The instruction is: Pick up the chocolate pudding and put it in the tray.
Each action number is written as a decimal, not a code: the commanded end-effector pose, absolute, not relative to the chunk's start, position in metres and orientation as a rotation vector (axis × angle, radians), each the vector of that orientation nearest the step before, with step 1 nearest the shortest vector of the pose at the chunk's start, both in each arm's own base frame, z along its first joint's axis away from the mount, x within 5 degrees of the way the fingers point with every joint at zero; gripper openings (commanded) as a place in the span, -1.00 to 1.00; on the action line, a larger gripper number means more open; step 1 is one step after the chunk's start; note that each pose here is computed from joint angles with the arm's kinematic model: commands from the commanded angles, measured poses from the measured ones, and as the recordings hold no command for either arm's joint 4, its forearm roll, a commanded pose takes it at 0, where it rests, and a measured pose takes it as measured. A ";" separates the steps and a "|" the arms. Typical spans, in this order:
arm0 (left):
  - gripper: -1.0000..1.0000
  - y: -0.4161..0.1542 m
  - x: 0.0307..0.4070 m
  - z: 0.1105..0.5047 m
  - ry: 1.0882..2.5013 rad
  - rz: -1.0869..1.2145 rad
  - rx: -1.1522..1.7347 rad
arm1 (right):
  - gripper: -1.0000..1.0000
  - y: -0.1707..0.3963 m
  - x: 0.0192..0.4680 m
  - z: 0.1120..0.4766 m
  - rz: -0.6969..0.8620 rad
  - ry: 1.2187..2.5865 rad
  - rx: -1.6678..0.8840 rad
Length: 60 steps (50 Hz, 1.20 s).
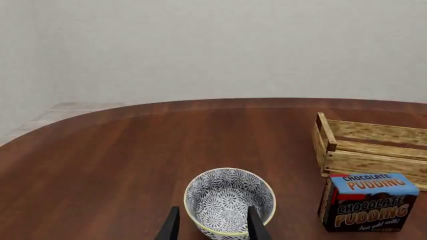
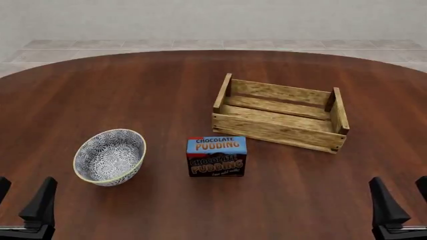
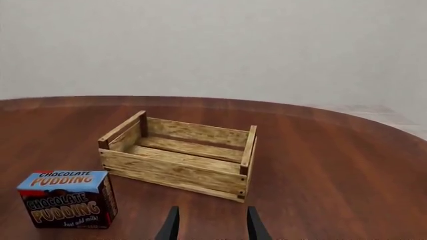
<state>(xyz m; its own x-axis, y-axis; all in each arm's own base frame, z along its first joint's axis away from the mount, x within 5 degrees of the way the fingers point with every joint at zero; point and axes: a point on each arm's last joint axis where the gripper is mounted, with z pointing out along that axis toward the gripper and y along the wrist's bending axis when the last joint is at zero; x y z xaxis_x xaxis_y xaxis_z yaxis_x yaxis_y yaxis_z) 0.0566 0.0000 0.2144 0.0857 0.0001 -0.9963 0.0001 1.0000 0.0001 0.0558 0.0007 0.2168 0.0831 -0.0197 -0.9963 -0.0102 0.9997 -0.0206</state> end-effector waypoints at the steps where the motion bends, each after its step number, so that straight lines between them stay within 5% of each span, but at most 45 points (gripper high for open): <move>1: 1.00 0.000 0.057 0.214 1.485 0.000 0.000 | 1.00 0.001 0.057 0.214 -0.009 1.498 -0.037; 36: 1.00 0.000 0.057 0.214 1.485 0.000 0.000 | 1.00 0.006 0.076 0.207 0.013 1.610 -0.109; 37: 1.00 0.000 0.057 0.214 1.485 0.000 0.000 | 1.00 0.006 0.090 0.216 0.035 1.618 -0.074; 38: 1.00 0.000 0.057 0.214 1.485 0.000 0.000 | 1.00 0.008 0.113 0.251 0.043 1.765 -0.067; 40: 1.00 0.000 0.057 0.214 1.485 0.000 0.000 | 1.00 0.008 0.120 0.345 0.041 1.618 -0.069; 41: 1.00 0.000 0.057 0.214 1.485 0.000 0.000 | 1.00 0.008 0.123 0.359 0.022 1.627 -0.077; 60: 1.00 0.000 0.057 0.214 1.485 0.000 0.000 | 1.00 0.016 0.137 0.382 0.026 1.630 -0.163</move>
<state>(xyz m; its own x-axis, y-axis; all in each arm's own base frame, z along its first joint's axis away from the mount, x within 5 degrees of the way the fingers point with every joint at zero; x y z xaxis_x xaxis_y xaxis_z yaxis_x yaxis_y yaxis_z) 0.0566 0.0000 0.2144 0.0858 0.0001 -0.9963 0.0001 1.0000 0.0001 0.1240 0.0129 0.3556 -0.0550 -0.0638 -0.9964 -0.1071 0.9926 -0.0576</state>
